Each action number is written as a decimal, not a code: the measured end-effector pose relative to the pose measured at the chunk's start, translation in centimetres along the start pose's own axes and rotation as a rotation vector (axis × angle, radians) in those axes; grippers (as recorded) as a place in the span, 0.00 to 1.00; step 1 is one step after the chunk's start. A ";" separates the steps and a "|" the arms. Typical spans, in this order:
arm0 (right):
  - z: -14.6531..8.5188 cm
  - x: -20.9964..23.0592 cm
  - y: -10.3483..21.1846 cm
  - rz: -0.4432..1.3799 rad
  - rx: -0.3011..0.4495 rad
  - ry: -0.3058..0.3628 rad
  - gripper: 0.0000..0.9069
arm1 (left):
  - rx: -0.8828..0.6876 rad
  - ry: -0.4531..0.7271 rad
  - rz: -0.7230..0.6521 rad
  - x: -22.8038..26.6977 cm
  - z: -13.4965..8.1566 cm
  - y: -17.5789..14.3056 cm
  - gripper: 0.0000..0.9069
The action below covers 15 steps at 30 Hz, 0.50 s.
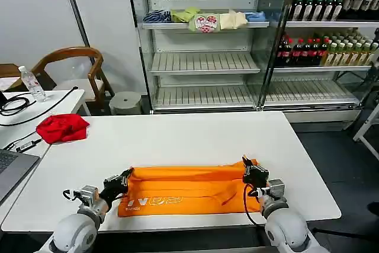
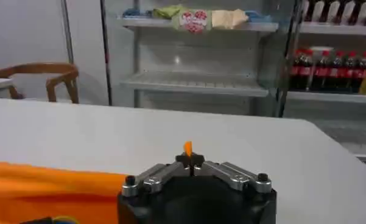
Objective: Fold and organize the clothes.
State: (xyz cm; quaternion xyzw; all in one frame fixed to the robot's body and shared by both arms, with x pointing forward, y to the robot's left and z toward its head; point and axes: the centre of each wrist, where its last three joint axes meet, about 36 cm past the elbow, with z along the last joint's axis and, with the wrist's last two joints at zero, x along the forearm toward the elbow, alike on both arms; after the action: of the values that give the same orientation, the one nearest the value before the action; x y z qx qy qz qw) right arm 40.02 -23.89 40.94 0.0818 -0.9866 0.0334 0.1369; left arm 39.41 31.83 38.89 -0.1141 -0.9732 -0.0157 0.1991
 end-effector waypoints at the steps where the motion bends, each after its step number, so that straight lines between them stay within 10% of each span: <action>1: -0.1 0.2 -0.1 -0.001 0.001 0.000 0.00 | 0.000 0.001 0.000 0.1 -0.1 0.0 0.02; 9: 0.3 1.3 0.1 -0.011 0.019 0.008 0.00 | -0.010 0.028 0.006 1.2 1.0 -0.6 0.02; 10: 0.5 1.4 0.1 -0.012 0.020 0.011 0.52 | -0.010 0.031 0.005 1.3 1.1 -0.7 0.03; 11: 0.6 1.4 0.2 -0.012 0.022 0.014 1.00 | -0.013 0.036 0.002 1.5 1.3 -0.7 0.49; 12: 0.8 1.5 0.2 -0.011 0.026 0.019 1.00 | -0.017 0.042 -0.002 1.7 1.4 -0.8 1.00; 15: 1.0 1.9 0.1 -0.011 0.040 0.025 1.00 | -0.027 0.062 -0.012 2.3 1.8 -1.0 1.00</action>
State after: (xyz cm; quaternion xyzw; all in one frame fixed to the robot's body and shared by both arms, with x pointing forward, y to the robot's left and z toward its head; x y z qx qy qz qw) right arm 37.91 -24.16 40.45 0.0897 -0.9835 0.0533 0.1478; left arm 36.48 31.46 38.16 -0.1104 -0.9670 -0.0335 0.2274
